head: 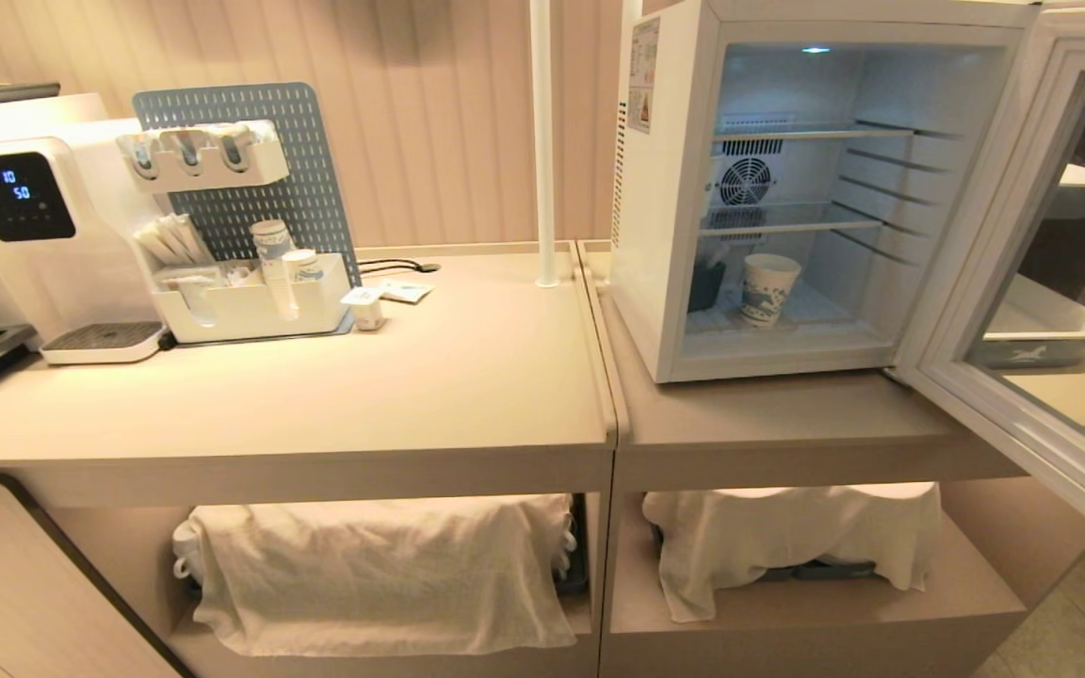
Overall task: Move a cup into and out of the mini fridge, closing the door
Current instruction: Take the paper cup out of the freezer
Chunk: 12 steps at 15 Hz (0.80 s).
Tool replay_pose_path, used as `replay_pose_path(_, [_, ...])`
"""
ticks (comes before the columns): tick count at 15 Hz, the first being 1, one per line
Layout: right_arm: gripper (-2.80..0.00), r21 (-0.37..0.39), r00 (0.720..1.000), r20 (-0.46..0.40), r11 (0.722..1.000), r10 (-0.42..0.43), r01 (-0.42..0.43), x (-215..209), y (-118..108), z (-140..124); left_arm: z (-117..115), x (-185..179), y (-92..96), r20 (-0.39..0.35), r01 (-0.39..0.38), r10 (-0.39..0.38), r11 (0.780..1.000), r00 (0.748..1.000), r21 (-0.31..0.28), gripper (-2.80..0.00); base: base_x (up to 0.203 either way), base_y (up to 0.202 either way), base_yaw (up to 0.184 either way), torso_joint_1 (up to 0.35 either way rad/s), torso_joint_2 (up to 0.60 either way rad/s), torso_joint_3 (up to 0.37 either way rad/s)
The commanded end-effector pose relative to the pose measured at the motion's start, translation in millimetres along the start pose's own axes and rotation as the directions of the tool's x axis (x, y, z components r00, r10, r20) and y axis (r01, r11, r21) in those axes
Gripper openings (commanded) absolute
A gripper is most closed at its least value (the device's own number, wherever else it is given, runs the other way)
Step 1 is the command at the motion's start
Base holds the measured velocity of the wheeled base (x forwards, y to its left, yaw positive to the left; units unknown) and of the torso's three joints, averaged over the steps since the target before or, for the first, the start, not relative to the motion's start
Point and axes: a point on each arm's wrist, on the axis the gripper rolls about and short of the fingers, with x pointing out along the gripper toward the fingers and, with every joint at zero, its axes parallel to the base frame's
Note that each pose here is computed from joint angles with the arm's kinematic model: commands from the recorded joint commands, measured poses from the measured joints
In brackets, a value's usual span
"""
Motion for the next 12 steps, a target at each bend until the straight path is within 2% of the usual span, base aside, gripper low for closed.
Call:
replay_pose_path(1, [-2.80, -0.001, 1.000, -0.019, 1.000, 0.001, -0.001, 1.4, 0.3, -5.1, -0.4, 0.2, 0.0, -0.003, 0.000, 0.000, 1.000, 1.000, 0.003, -2.80, 0.000, 0.000, 0.000, 0.000, 0.00, 0.000])
replay_pose_path(10, [-2.80, -0.004, 1.000, -0.019, 1.000, 0.002, -0.002, 1.5, 0.3, -4.9, 0.2, 0.0, 0.0, -0.003, 0.000, 0.000, 1.000, 1.000, 0.005, -2.80, 0.000, 0.000, 0.000, 0.000, 0.00, 0.000])
replay_pose_path(12, [-2.80, -0.004, 1.000, -0.018, 1.000, 0.001, -0.001, 1.4, 0.2, -5.0, 0.0, 0.1, 0.0, -0.002, 0.000, 0.000, 1.000, 1.000, 0.005, -2.80, 0.153, 0.000, 0.000, 0.004, 0.00, 0.001])
